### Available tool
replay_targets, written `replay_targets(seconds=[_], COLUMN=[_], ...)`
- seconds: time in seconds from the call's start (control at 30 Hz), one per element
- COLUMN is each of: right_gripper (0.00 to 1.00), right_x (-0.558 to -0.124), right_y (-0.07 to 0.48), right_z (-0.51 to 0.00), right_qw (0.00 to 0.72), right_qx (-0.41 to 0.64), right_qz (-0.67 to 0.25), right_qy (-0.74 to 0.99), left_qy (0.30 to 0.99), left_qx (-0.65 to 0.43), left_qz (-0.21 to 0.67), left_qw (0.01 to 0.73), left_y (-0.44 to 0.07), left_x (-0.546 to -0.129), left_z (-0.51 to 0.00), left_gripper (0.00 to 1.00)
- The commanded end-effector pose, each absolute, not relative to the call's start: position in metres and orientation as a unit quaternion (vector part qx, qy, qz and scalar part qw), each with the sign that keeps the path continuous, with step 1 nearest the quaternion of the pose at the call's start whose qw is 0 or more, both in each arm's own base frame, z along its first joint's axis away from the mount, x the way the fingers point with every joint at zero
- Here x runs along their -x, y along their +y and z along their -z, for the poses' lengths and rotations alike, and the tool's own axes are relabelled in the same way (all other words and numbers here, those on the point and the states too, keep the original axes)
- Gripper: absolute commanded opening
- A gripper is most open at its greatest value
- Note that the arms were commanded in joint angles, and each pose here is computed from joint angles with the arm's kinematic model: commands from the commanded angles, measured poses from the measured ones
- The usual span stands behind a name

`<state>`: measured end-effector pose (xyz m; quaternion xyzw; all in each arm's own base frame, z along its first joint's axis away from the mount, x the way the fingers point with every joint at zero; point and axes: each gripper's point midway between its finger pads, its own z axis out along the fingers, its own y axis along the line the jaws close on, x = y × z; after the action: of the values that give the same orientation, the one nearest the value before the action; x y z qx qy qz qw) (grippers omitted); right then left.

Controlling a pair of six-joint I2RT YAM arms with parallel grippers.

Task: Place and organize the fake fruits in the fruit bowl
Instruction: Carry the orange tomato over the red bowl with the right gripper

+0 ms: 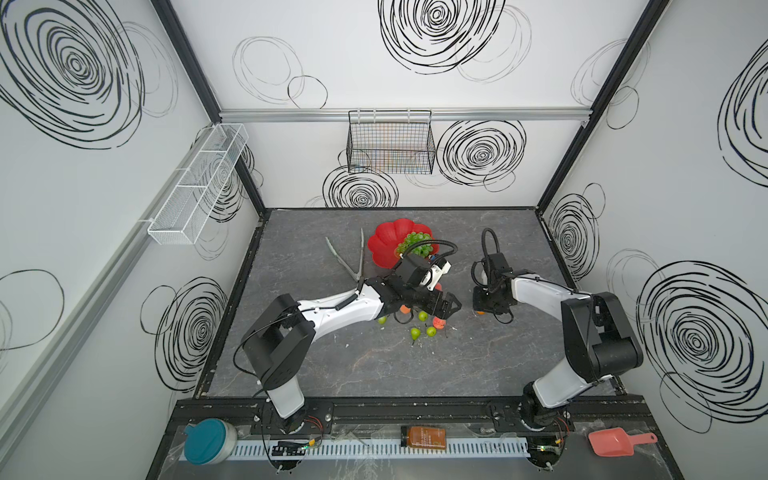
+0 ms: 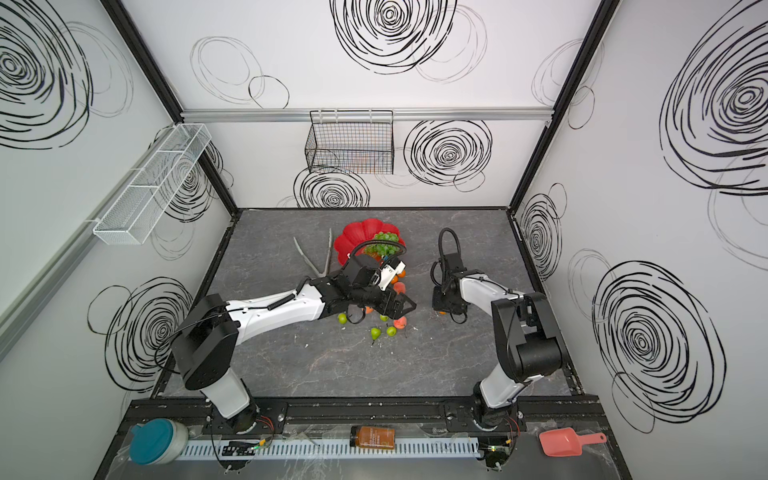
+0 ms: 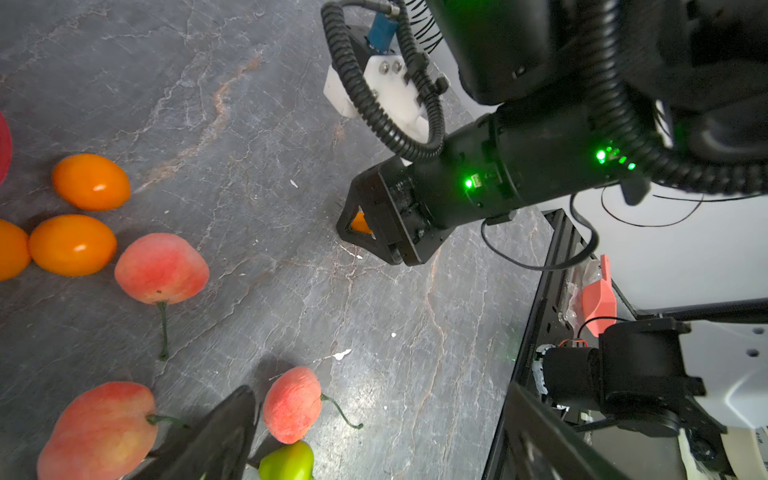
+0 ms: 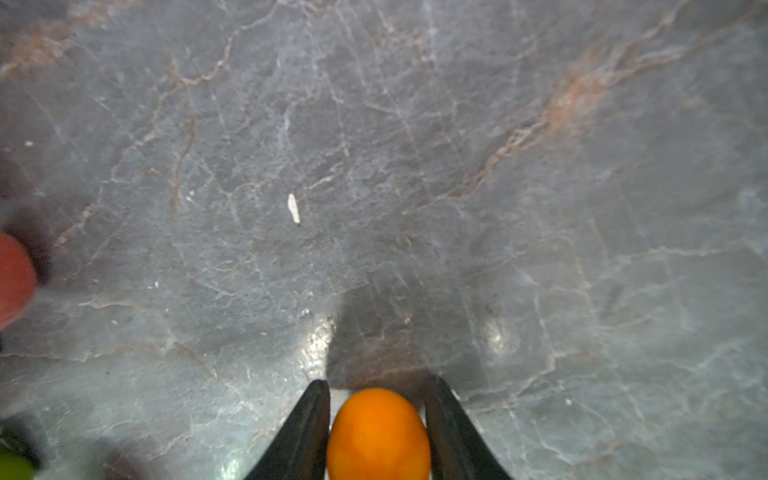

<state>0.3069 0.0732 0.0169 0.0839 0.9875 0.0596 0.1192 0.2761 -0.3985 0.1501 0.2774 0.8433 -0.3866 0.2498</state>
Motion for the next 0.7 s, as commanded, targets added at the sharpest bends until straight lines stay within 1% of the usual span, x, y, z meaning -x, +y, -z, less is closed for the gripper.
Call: replay_targets(seconds=[0.0,0.23,0.43,0.67], right_gripper=[0.38,0.35,0.28,0.26], right_x=[-0.302,-0.305,-0.314,-0.331], right_y=[0.073,0.074,0.078,0.102], right_z=[-0.016,-0.028,-0.057,-0.096], right_qw=[0.104,0.121,0.166,0.227], right_qx=[-0.079,-0.082,-0.078,-0.064], right_qz=[-0.045,-0.046,-0.057,-0.103], right_qy=[0.990,0.988,0.981,0.966], left_qy=[0.835,0.831,0.828,0.824], left_qx=[-0.276,-0.272,-0.240,-0.183], left_qz=[0.392,0.396,0.402,0.403], left_qw=[0.268,0.279,0.308,0.354], left_y=[-0.402,-0.398,-0.375,-0.331], left_x=[-0.287,-0.292,-0.316,-0.353], left_z=[-0.164,-0.175,-0.195,-0.220], left_gripper=[0.96,0.96,0.96,0.96])
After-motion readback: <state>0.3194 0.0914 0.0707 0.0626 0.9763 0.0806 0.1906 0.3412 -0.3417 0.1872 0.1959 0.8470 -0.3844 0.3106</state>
